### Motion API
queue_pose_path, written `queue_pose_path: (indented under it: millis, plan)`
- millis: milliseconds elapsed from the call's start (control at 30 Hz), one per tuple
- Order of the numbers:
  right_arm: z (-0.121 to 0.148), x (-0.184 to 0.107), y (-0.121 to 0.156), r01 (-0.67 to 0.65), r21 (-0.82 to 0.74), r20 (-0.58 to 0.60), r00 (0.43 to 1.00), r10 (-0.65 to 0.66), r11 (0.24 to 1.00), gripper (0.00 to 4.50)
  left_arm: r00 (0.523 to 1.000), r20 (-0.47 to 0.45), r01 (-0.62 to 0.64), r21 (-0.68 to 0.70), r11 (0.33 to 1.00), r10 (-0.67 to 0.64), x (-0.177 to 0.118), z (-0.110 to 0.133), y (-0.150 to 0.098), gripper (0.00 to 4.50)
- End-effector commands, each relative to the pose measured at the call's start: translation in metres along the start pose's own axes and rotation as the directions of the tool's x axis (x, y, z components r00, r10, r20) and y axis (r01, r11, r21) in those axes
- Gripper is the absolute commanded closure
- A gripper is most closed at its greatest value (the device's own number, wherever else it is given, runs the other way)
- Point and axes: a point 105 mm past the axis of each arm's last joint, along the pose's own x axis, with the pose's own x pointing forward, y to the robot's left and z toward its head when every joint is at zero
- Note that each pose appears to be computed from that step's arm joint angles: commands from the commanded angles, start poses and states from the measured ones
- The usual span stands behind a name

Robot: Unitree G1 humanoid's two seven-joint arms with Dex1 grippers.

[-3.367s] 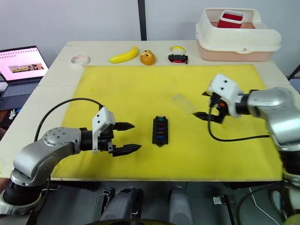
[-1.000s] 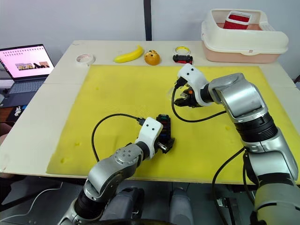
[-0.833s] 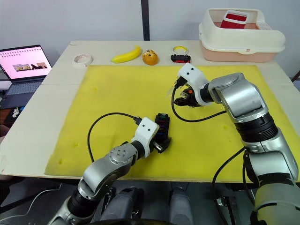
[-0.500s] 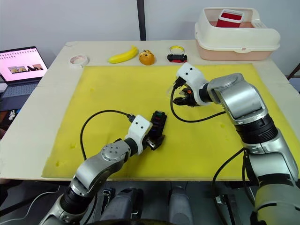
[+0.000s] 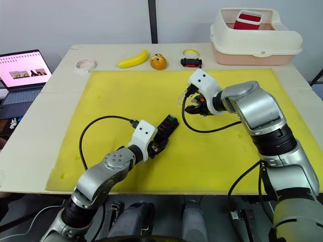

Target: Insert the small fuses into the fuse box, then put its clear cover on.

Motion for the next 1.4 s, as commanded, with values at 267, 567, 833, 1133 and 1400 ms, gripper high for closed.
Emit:
queue_pose_path:
  millis: [267,567,833,1133,1400]
  plan:
    - [0.010,-0.020,0.002,0.020,-0.047,0.088,0.996,-0.015,0.999,2.81,0.962,0.035,0.265,0.129,0.956,-0.271,-0.009,0.006,0.016,1.96]
    - [0.006,-0.043,0.015,-0.054,-0.131,0.086,0.994,0.066,0.990,2.81,0.728,-0.066,0.668,0.291,0.685,-0.682,-0.017,0.005,0.004,1.96]
    - [0.003,-0.055,0.066,-0.283,-0.211,0.048,0.953,0.299,0.936,2.81,0.580,-0.111,0.782,0.352,0.514,-0.807,-0.006,0.001,-0.003,1.96]
    - [0.000,-0.040,0.102,-0.409,-0.176,-0.012,0.911,0.413,0.895,2.81,0.572,-0.138,0.767,0.439,0.468,-0.809,0.007,-0.003,-0.003,1.96]
    - [-0.012,-0.021,0.112,-0.416,-0.150,-0.093,0.909,0.406,0.897,2.81,0.581,-0.154,0.755,0.468,0.459,-0.799,0.010,-0.009,-0.001,1.96]
